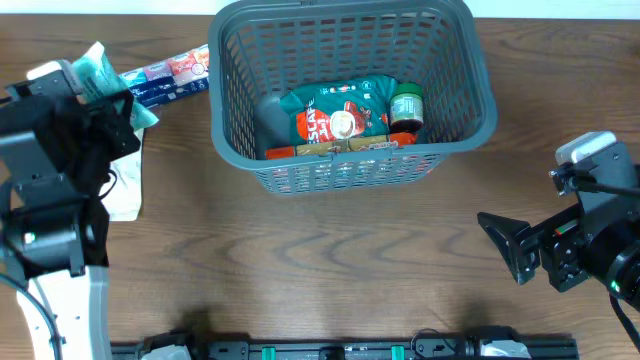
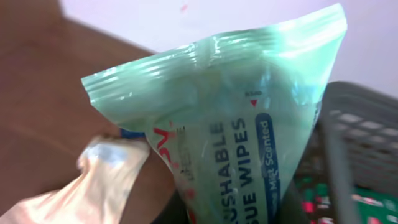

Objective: Pack container
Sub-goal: 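Carry the wet-wipes pack into the basket and release it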

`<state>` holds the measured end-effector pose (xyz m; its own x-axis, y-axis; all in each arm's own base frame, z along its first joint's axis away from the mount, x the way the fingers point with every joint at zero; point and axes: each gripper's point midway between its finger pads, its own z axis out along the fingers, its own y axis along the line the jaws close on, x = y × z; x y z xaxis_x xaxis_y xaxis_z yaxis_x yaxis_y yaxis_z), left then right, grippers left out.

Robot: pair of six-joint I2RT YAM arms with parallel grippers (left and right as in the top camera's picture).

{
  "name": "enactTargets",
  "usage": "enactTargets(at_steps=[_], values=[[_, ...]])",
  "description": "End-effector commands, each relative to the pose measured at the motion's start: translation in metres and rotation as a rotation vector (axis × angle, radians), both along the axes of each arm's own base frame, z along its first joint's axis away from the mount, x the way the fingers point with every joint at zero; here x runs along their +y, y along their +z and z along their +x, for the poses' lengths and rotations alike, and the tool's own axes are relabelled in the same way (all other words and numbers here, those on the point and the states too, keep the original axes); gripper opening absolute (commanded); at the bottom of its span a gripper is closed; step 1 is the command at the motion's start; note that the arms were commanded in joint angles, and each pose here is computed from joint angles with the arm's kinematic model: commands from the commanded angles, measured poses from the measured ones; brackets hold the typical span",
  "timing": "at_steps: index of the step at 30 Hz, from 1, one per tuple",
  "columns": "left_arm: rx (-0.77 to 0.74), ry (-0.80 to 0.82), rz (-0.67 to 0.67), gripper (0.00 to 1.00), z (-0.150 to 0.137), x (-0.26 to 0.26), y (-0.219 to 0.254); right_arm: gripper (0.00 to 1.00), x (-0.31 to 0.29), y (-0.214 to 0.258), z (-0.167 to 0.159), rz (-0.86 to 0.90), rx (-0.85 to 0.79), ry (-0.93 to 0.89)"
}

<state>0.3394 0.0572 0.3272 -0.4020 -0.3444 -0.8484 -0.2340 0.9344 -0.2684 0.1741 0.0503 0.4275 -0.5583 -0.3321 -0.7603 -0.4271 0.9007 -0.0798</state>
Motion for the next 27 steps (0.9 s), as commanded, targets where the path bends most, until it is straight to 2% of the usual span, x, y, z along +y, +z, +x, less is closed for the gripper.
enactTargets(at_steps=[1, 10, 18, 27], values=[[-0.108, -0.124, -0.009, 0.06, -0.003, -0.023, 0.034, 0.99, 0.001, 0.0, -0.001, 0.005, 0.003, -0.002], [-0.231, -0.405, -0.014, 0.06, -0.005, -0.071, 0.062, 0.99, 0.001, 0.0, -0.001, 0.005, 0.003, -0.002], [-0.304, -0.597, 0.028, 0.06, 0.012, -0.127, 0.071, 0.99, 0.001, 0.0, -0.001, 0.005, 0.003, -0.002], [-0.359, -0.842, 0.001, 0.06, 0.027, -0.202, 0.066, 0.99, 0.001, 0.0, -0.001, 0.005, 0.003, -0.002]])
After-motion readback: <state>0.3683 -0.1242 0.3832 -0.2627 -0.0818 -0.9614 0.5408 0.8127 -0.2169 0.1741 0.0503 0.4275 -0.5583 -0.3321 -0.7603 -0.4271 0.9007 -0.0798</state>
